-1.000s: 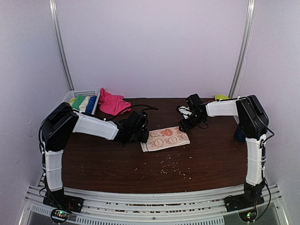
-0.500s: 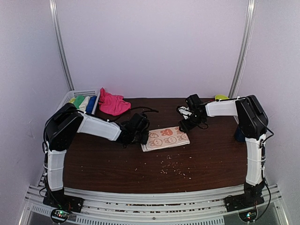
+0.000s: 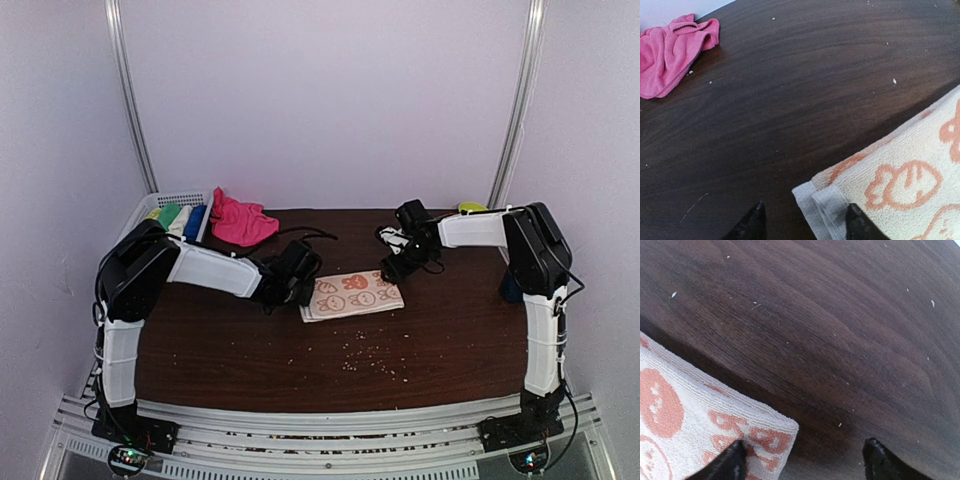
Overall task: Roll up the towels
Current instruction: Adjust the towel at the center of the board, then rotate the towel at the center of the board.
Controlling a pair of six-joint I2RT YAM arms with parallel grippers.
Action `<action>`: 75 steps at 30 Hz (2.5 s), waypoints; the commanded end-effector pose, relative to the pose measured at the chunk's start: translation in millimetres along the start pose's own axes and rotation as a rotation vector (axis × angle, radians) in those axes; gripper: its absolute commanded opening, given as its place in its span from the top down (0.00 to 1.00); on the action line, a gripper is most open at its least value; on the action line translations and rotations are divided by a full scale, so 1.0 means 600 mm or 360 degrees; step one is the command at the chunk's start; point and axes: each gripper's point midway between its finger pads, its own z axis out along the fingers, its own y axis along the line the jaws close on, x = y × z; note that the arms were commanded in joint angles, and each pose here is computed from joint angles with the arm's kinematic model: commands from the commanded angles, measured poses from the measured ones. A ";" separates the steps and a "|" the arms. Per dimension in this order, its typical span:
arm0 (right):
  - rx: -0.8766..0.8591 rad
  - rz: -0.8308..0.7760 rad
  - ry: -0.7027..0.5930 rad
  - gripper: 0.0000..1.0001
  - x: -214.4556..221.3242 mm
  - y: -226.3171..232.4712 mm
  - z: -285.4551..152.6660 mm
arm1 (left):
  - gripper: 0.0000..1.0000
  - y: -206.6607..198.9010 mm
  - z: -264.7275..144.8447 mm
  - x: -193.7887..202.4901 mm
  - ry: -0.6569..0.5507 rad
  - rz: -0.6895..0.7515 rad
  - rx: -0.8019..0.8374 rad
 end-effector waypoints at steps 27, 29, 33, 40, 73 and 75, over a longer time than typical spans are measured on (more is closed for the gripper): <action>0.0296 -0.0099 -0.0243 0.00 -0.069 -0.075 -0.158 | 0.02 -0.065 -0.091 0.012 -0.0059 0.0032 0.0099; 0.0290 -0.0100 -0.0249 0.00 -0.070 -0.073 -0.160 | 0.02 -0.067 -0.077 0.024 -0.0029 0.0060 0.0073; 0.0295 -0.0100 -0.0259 0.00 -0.071 -0.074 -0.164 | 0.02 -0.060 -0.055 0.040 0.0018 0.0117 -0.0021; 0.0310 -0.0075 -0.0286 0.00 -0.073 -0.079 -0.166 | 0.02 -0.018 -0.032 0.051 0.0029 0.0172 -0.0226; 0.0239 -0.0199 0.0043 0.00 0.009 -0.065 -0.027 | 0.02 0.088 -0.082 -0.096 -0.0262 0.0045 -0.0541; 0.0231 -0.0241 0.0055 0.00 0.012 -0.063 -0.029 | 0.02 0.089 -0.091 -0.088 -0.0250 0.0005 -0.0490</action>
